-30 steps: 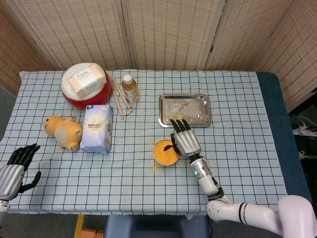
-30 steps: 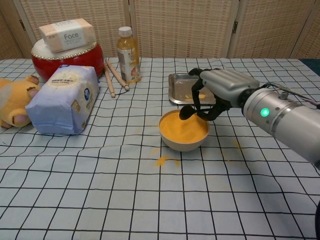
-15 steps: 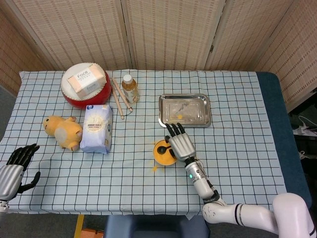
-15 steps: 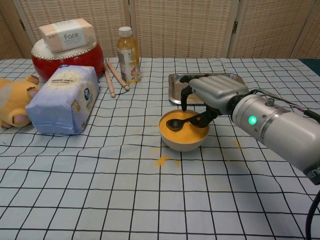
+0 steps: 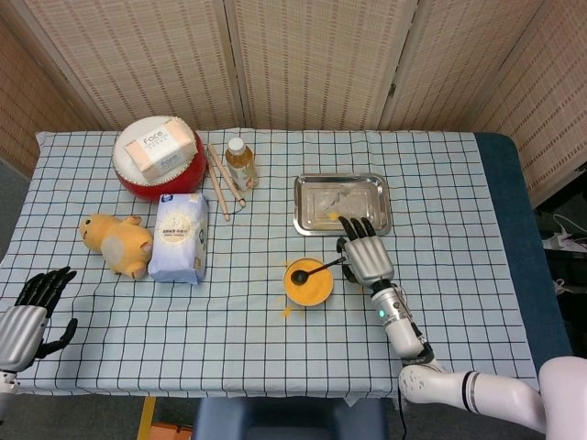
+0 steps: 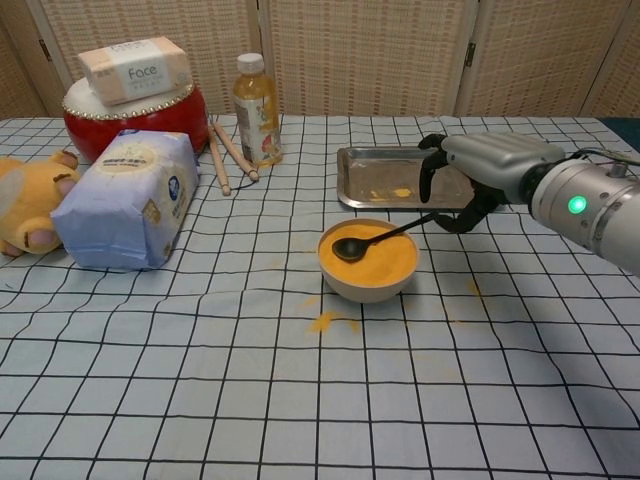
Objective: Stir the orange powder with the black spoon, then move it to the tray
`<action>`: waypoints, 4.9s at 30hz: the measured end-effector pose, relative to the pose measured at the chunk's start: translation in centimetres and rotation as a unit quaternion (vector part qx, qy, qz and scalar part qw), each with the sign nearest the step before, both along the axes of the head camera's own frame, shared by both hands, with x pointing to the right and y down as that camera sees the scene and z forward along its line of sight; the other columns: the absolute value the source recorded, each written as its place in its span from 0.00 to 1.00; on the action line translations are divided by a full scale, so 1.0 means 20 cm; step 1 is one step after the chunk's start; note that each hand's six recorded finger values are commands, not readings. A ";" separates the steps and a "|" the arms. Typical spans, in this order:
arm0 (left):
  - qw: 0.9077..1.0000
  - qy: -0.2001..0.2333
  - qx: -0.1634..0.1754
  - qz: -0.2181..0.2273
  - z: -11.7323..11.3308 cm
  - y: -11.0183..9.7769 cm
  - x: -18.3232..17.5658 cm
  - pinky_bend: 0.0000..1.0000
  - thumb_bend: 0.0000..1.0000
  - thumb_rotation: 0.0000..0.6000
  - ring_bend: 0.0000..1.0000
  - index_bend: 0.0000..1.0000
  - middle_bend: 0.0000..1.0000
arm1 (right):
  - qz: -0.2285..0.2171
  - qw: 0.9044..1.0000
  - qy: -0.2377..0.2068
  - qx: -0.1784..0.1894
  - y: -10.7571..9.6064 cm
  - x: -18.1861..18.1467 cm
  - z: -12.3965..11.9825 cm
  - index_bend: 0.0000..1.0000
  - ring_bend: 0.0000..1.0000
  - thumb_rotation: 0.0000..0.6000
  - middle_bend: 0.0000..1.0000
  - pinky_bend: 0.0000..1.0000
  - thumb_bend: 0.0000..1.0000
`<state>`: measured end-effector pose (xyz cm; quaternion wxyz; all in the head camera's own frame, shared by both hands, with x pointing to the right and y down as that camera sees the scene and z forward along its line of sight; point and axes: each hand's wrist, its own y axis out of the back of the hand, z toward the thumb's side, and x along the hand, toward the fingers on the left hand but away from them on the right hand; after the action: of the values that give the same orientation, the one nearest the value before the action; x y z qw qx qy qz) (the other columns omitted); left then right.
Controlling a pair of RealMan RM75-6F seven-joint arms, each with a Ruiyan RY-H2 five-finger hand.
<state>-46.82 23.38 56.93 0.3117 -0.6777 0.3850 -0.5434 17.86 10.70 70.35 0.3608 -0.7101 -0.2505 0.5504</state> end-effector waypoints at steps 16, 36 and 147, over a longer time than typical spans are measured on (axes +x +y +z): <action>1.000 0.001 0.003 0.002 0.00 -0.01 0.00 0.03 0.47 1.00 0.00 0.00 0.00 | 0.008 0.999 -0.002 -0.034 -0.04 0.01 0.05 0.50 0.00 1.00 0.00 0.01 0.33; 1.000 0.007 0.003 0.002 0.00 -0.01 -0.01 0.03 0.47 1.00 0.00 0.00 0.00 | 0.008 0.999 -0.002 -0.042 -0.04 -0.03 0.07 0.53 0.00 1.00 0.00 0.01 0.33; 1.000 0.013 -0.006 0.015 0.01 0.00 0.03 0.03 0.47 1.00 0.00 0.00 0.00 | -0.093 0.995 0.044 0.011 0.05 -0.03 -0.01 0.76 0.00 1.00 0.08 0.06 0.53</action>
<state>-46.24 23.42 57.05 0.3107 -0.6922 0.3756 -0.5322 17.22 11.75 70.10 0.4291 -0.7015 -0.1735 0.5420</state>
